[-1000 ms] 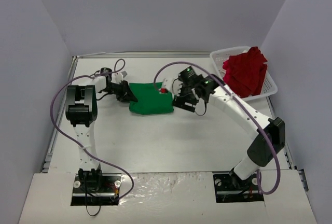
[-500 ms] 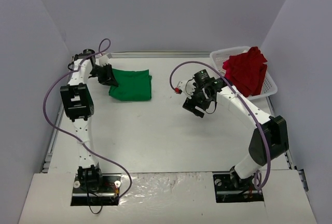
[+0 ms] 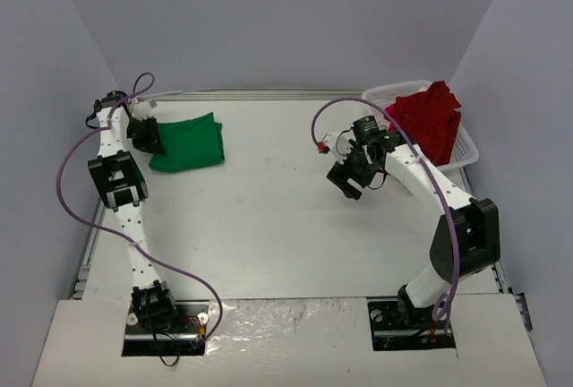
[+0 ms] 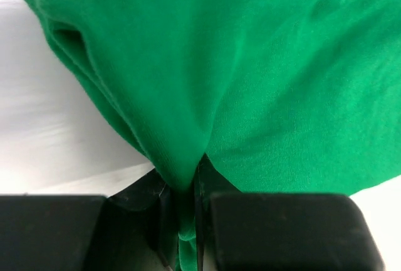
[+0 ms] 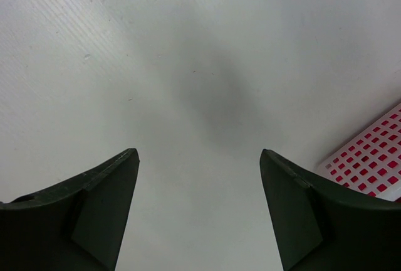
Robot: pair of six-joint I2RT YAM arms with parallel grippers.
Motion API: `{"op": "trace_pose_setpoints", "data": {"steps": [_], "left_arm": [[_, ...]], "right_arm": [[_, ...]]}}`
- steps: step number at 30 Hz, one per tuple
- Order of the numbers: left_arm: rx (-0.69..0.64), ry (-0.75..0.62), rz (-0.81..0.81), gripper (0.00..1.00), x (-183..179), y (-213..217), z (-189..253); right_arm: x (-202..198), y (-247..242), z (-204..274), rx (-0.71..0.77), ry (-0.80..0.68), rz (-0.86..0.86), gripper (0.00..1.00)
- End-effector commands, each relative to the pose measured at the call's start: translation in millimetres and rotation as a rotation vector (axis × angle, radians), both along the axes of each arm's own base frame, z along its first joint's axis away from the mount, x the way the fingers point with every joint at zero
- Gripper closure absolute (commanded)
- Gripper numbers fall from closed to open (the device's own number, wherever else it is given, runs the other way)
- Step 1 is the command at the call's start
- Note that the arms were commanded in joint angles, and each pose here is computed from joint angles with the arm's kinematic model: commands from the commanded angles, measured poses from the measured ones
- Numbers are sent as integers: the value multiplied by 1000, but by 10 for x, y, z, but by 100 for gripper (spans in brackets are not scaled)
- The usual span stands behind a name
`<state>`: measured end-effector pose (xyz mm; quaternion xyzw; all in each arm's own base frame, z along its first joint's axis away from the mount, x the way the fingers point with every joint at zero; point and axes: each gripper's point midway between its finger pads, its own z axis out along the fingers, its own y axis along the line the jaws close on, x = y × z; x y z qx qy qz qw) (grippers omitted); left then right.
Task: Fold and stack the t-shirts
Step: Put the neatly folded tshirt into the corner of the board with the left arm
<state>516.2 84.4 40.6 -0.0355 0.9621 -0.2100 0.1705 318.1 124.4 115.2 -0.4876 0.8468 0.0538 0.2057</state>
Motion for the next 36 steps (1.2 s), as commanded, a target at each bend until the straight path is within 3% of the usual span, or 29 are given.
{"op": "trace_pose_setpoints", "data": {"steps": [1,8,36], "left_arm": [[168,-99,-17,97,87,217,368],[303,-173,1,97,228,438,553],[506,-275,93,96,444,886,831]], "right_arm": [[-53,2,-98,24,58,-13,26],[-36,-27,-190,29,92,-27,25],[-56,-100,-435,16,167,-39,23]]}}
